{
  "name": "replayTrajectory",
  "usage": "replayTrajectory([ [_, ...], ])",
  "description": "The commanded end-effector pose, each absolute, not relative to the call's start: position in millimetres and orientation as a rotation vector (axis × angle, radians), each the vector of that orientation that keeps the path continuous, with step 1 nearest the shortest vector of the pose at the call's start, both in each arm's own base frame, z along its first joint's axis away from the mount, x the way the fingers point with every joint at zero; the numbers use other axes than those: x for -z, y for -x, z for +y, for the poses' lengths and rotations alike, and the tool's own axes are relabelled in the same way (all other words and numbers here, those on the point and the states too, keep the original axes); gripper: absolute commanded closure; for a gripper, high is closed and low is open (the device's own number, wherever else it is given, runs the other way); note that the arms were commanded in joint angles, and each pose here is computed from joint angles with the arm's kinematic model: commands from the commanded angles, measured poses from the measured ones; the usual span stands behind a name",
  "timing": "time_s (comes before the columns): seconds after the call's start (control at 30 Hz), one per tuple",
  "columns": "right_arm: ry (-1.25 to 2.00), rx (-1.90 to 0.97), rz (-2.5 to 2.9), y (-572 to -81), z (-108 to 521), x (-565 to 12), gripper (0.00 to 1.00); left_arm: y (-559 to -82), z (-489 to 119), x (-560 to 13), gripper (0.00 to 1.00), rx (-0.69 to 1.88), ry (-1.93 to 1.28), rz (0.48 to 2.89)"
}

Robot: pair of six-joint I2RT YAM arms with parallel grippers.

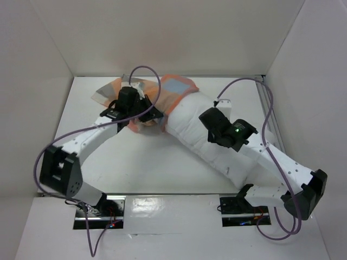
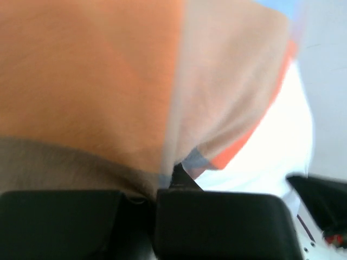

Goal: Put the pillow into the pillowcase

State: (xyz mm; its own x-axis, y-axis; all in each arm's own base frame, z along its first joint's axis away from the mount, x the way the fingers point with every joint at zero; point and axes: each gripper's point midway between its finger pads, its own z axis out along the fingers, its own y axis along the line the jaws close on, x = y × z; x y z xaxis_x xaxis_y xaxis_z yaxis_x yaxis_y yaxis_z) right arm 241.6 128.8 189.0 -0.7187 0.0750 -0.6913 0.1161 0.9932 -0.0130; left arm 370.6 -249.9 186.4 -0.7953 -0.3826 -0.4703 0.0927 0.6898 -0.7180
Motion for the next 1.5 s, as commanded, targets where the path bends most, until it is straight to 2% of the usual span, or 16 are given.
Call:
replayTrajectory([
  [0.0, -0.021, -0.037, 2.231, -257, 140, -255, 1.0, -340, -239, -278, 1.0, 0.995, 0.094, 2.119],
  [0.27, 0.115, -0.366, 2.155, -222, 156, -329, 1.0, -226, -208, -343, 1.0, 0.921, 0.05, 2.192],
  [0.4, 0.095, -0.414, 2.137, -224, 163, -350, 1.0, -221, -198, -368, 1.0, 0.882, 0.094, 2.185],
  [0.63, 0.127, -0.244, 2.189, -322, 215, -311, 1.0, -303, -224, -343, 1.0, 0.668, 0.067, 2.272],
  [0.77, 0.106, -0.339, 2.306, -424, 205, -259, 1.0, -367, -236, -309, 1.0, 0.616, 0.068, 2.318],
  [0.8, 0.075, -0.349, 2.289, -444, 200, -257, 1.0, -380, -235, -300, 0.98, 0.61, 0.085, 2.33],
  [0.87, 0.02, -0.319, 2.303, -490, 191, -223, 0.98, -423, -231, -281, 0.77, 0.599, 0.113, 2.333],
  [0.9, -0.031, -0.307, 2.235, -518, 177, -244, 0.94, -434, -231, -277, 0.63, 0.621, 0.107, 2.335],
  [0.93, -0.053, -0.288, 2.235, -532, 171, -240, 0.87, -446, -230, -276, 0.34, 0.63, 0.097, 2.321],
  [0.97, -0.07, -0.261, 2.295, -547, 167, -209, 0.54, -461, -221, -275, 0.29, 0.614, 0.111, 2.304],
  [1.0, -0.092, -0.239, 2.286, -558, 160, -211, 0.39, -474, -219, -291, 0.2, 0.616, 0.102, 2.255],
  [1.07, -0.135, -0.198, 2.22, -582, 141, -234, 0.14, -495, -202, -284, 0.17, 0.562, 0.093, 2.262],
  [1.2, -0.197, -0.197, 2.06, -585, 107, -297, 0.0, -514, -166, -326, 0.16, 0.576, 0.092, 2.147],
  [1.23, -0.217, -0.177, 2.093, -579, 95, -279, 0.0, -516, -159, -332, 0.16, 0.566, 0.087, 2.119],
  [1.37, -0.234, -0.208, 1.928, -556, 77, -341, 0.0, -511, -124, -364, 0.15, 0.551, 0.134, 2.024],
  [1.47, -0.144, -0.227, 1.907, -542, 89, -366, 0.0, -507, -89, -380, 0.23, 0.568, 0.208, 1.99],
])
